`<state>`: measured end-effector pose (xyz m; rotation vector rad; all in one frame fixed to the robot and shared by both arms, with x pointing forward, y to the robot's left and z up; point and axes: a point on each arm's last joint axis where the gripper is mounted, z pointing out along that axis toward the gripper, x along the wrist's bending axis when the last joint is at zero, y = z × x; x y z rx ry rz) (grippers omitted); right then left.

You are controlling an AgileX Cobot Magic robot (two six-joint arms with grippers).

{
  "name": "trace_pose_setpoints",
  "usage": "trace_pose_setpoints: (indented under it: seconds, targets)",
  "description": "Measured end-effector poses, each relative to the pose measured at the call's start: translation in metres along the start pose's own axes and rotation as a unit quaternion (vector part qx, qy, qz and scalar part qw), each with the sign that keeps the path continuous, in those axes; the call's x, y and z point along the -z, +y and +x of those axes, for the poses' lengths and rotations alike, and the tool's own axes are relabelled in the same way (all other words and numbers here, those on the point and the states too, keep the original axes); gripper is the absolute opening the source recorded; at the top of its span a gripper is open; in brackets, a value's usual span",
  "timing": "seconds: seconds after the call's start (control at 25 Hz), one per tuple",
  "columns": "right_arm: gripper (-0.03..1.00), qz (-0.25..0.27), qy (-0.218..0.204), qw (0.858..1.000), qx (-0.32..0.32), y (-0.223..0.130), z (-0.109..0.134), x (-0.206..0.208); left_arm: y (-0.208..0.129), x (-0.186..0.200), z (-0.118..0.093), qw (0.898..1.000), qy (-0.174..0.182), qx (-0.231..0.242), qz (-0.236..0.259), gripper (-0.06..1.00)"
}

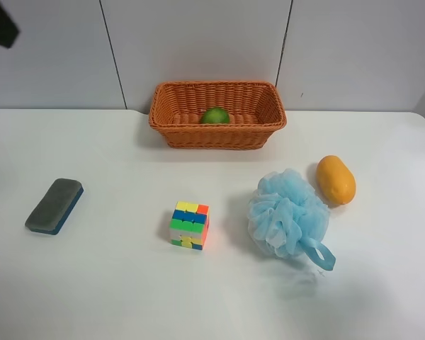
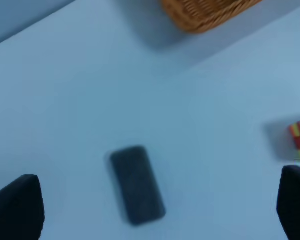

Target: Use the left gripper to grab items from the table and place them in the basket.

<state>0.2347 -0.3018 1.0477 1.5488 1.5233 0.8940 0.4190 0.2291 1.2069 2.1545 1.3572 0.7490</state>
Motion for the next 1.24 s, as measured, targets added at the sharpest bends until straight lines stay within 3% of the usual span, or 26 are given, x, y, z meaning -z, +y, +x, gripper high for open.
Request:
trace_pose_setpoints:
  seconds: [0.2, 0.32, 0.48, 0.68, 0.88, 1.24]
  targets:
    - [0.99, 0.000, 0.000, 1.000, 0.000, 0.000, 0.000, 0.000, -0.084, 0.040, 0.019, 0.997, 0.052, 0.055, -0.030, 0.90]
    - [0.99, 0.000, 0.000, 1.000, 0.000, 0.000, 0.000, 0.000, -0.132, 0.056, 0.022, 0.989, 0.095, 0.103, -0.050, 0.90]
    - [0.99, 0.000, 0.000, 1.000, 0.000, 0.000, 0.000, 0.000, -0.182, 0.067, 0.011, 0.973, 0.141, 0.164, -0.079, 0.90]
    - [0.99, 0.000, 0.000, 1.000, 0.000, 0.000, 0.000, 0.000, -0.227, 0.056, -0.013, 0.960, 0.159, 0.210, -0.097, 0.90]
    - [0.99, 0.000, 0.000, 1.000, 0.000, 0.000, 0.000, 0.000, -0.250, 0.030, -0.032, 0.955, 0.139, 0.225, -0.134, 0.90]
    - [0.99, 0.000, 0.000, 1.000, 0.000, 0.000, 0.000, 0.000, -0.250, 0.022, -0.030, 0.954, 0.140, 0.213, -0.157, 0.90]
